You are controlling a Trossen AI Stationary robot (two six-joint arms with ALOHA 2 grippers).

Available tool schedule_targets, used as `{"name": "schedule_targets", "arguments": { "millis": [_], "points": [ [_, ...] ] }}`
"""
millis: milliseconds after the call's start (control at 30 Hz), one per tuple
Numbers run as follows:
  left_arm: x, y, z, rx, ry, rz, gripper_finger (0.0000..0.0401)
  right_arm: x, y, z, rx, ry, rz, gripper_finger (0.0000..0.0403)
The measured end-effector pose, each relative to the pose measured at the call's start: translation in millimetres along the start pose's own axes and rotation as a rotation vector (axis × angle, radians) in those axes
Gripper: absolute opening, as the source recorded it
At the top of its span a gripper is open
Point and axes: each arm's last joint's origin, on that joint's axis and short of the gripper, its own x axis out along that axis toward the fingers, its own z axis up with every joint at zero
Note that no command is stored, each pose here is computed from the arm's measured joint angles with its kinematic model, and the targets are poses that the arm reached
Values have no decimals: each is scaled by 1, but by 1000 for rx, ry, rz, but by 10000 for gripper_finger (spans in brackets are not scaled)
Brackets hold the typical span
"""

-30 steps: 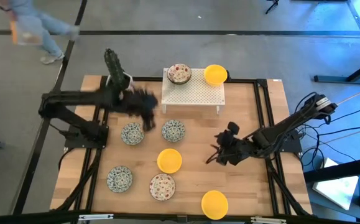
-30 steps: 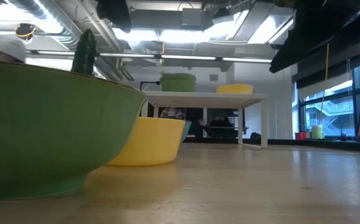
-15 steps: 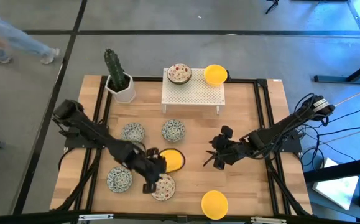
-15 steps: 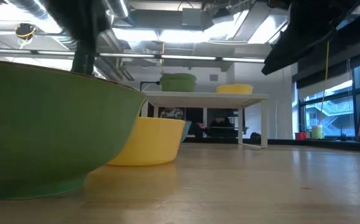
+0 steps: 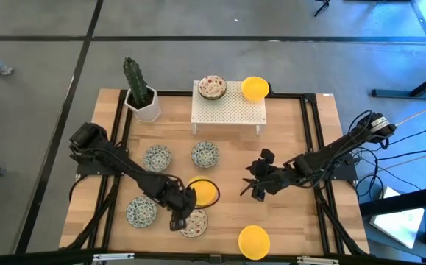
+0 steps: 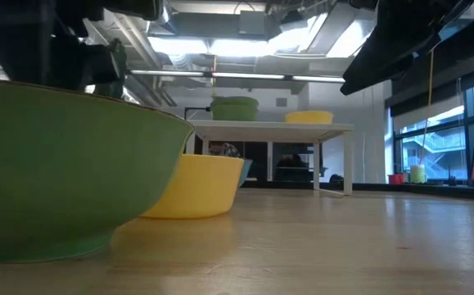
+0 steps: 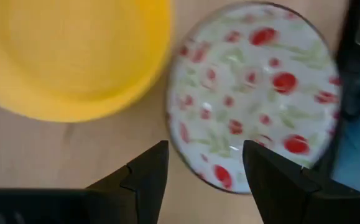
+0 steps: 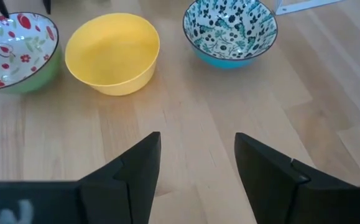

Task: Pick & Place Mini bowls
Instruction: Stack the red white bowl on top of the red white bowl on the shelf

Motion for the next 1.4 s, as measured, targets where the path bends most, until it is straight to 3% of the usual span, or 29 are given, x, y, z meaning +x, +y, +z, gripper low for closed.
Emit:
{"name": "schedule_targets", "arguments": {
  "millis": [267,567,833,967,1167,1400],
  "points": [
    [-1,13,-2,-80,-3,146,196,0,0,0,-19,-3,1,204],
    [3,8,5,-81,-24,61,196,0,0,0,-23,-3,2,204],
    [34,12,1,-54,63,120,188,0,0,0,-26,-4,2,204],
    [38,12,-1,-31,106,96,143,0,0,1,-28,-7,3,204],
    [28,10,1,-4,113,37,19,0,1,2,-43,-17,4,204],
    [-2,10,8,85,90,-62,8,0,-1,3,-75,-44,-48,204]
  ]
}}
